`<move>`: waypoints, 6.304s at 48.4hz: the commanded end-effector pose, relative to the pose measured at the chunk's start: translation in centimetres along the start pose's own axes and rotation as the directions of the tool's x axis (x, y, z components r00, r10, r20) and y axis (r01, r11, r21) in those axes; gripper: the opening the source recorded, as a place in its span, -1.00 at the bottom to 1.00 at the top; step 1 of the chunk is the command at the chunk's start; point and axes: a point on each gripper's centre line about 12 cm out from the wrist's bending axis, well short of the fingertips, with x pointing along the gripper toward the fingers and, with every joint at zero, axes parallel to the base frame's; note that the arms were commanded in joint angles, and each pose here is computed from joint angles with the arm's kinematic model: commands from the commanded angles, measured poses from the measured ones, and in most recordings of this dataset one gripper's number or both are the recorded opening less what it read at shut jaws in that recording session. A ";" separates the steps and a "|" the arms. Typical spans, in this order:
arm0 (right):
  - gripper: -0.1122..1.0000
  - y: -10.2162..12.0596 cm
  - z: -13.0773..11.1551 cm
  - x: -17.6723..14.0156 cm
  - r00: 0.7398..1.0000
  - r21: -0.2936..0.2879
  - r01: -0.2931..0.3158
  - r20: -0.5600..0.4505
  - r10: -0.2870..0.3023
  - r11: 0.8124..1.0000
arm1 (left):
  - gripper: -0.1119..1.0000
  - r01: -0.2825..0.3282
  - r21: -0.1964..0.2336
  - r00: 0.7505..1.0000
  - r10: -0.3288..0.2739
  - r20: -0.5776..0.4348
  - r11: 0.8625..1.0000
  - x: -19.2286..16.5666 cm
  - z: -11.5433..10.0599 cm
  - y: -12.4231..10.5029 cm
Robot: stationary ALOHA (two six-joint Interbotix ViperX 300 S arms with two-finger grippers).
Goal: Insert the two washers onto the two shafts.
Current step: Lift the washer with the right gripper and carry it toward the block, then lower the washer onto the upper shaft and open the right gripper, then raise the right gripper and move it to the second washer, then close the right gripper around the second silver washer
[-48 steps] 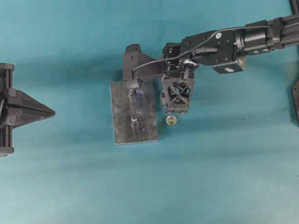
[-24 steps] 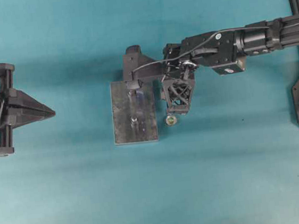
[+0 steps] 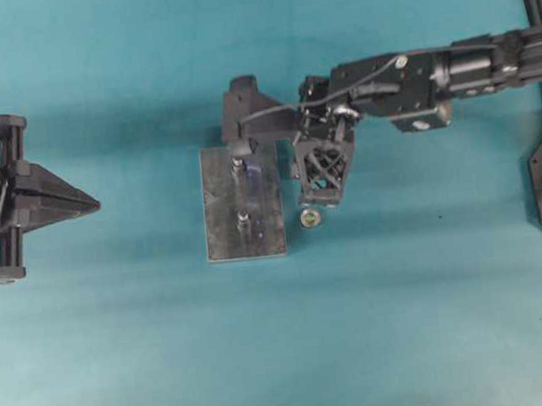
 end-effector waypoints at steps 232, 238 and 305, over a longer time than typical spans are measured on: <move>0.60 6.8 -1.2 -1.9 0.983 -0.019 -0.137 0.124 0.138 0.990 | -0.80 0.002 -0.001 1.000 -0.002 0.026 1.000 -0.6 -0.2 -0.1; 0.60 7.0 -1.1 -0.8 0.983 -0.015 -0.132 0.129 0.133 0.991 | -0.80 0.002 -0.001 1.000 -0.002 0.029 1.000 -0.6 -0.1 -0.1; -0.18 6.9 -2.1 1.5 0.994 0.005 -0.077 0.080 0.076 0.997 | -0.80 0.003 -0.002 1.000 -0.003 0.022 1.000 -0.4 -0.3 -0.1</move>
